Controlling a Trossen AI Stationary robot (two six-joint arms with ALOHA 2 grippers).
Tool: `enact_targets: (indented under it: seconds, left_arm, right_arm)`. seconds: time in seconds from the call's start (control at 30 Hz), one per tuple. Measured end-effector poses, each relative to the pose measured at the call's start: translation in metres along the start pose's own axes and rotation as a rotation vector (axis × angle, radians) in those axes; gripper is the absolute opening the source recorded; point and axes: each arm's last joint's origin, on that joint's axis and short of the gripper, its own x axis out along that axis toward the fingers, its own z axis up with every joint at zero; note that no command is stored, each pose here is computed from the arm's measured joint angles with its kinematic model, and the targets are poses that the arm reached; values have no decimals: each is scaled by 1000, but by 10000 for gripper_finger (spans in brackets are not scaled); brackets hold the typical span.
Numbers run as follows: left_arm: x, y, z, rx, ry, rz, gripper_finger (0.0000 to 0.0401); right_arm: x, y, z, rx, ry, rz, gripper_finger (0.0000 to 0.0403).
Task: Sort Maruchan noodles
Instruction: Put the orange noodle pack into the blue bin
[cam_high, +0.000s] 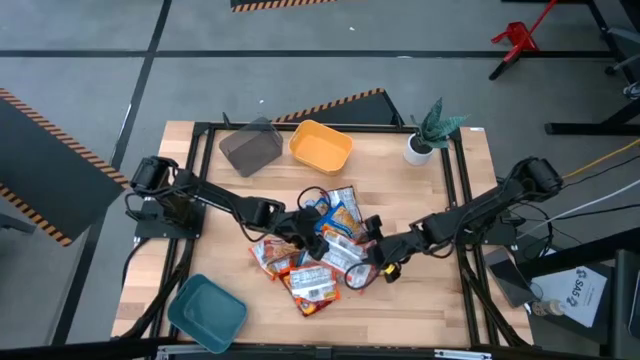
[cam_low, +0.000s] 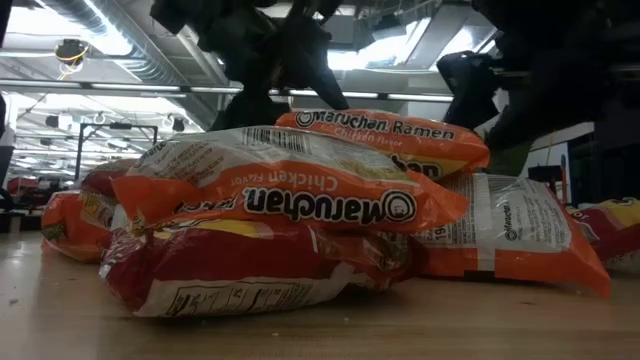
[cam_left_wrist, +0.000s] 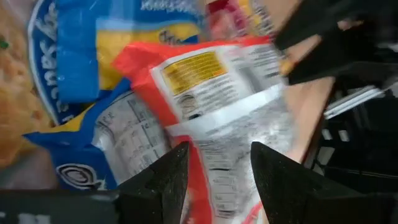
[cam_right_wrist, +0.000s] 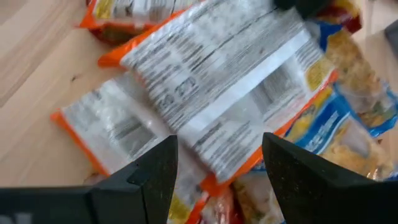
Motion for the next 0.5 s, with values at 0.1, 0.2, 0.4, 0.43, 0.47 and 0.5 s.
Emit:
enact_targets:
  seconds: [0.1, 0.2, 0.4, 0.43, 0.47, 0.5]
  left_arm:
    - [5, 2, -1, -25, 29, -4, 167]
    - [5, 4, -3, -27, 71, 1, 167]
    - [4, 0, -1, -32, 42, -23, 167]
    - [4, 1, -1, -32, 43, -21, 167]
    - [4, 1, -1, -32, 45, -18, 167]
    - [4, 1, -1, -32, 45, -17, 167]
  right_arm:
    - [4, 0, 2, -14, -22, -7, 222]
    - [7, 2, 0, -23, -10, 6, 222]
    - [13, 9, -3, -57, 12, 55, 222]
    - [14, 11, -3, -72, 12, 57, 222]
    - [16, 12, -4, -90, 17, 52, 222]
    - [17, 12, -4, -110, 22, 46, 222]
